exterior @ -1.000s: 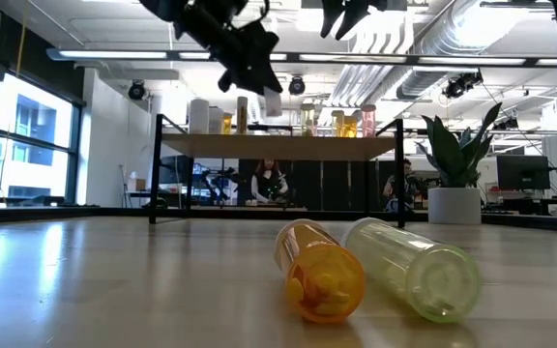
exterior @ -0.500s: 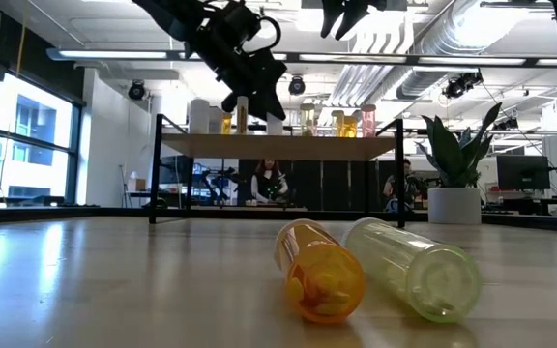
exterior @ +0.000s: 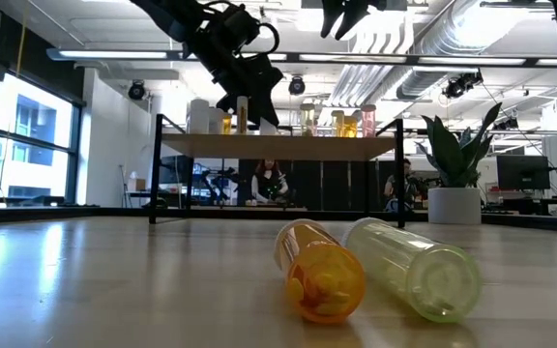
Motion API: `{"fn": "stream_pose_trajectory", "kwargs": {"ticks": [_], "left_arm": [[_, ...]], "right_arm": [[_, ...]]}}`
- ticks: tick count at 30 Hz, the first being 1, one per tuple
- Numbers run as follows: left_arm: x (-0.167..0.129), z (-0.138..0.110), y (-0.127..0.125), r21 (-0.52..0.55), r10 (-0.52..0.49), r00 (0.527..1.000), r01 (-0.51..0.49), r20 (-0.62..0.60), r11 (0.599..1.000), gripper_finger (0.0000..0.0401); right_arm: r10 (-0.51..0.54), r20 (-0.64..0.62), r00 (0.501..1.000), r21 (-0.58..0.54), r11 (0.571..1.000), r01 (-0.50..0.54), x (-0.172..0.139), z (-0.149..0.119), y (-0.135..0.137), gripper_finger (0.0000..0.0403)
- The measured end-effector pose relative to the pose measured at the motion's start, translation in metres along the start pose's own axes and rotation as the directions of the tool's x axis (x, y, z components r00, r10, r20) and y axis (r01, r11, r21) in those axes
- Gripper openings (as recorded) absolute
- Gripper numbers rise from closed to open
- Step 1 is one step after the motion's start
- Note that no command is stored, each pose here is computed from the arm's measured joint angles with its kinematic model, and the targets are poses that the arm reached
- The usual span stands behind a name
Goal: Pick and place medicine bottles onto shelf by color
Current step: Put the big white pill bottle on the shelf, then put the yellow pill bottle on the shelf
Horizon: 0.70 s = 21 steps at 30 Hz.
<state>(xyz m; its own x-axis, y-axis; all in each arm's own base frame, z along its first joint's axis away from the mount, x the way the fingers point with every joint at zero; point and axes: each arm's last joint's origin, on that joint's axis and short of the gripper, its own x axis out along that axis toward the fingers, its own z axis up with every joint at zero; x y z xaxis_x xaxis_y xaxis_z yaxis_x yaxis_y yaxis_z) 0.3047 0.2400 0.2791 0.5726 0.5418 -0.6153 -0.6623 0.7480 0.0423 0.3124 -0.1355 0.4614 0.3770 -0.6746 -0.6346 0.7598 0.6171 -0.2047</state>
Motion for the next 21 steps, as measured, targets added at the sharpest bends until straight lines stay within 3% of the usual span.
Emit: {"fn": "stream_pose_trajectory", "kwargs": {"ticks": [11, 21], "left_arm": [[0.0, -0.0002, -0.0005, 0.018, -0.001, 1.0, 0.001, -0.002, 1.0, 0.0145], [-0.0008, 0.0006, -0.0008, 0.036, -0.017, 1.0, 0.016, 0.004, 0.999, 0.02]], "right_arm": [[0.0, 0.0, 1.0, 0.001, 1.0, 0.0, 0.0001, 0.0, 0.0001, 0.019], [0.0, 0.0, 1.0, 0.001, 1.0, 0.0, 0.0002, 0.0, 0.0001, 0.019]]}}
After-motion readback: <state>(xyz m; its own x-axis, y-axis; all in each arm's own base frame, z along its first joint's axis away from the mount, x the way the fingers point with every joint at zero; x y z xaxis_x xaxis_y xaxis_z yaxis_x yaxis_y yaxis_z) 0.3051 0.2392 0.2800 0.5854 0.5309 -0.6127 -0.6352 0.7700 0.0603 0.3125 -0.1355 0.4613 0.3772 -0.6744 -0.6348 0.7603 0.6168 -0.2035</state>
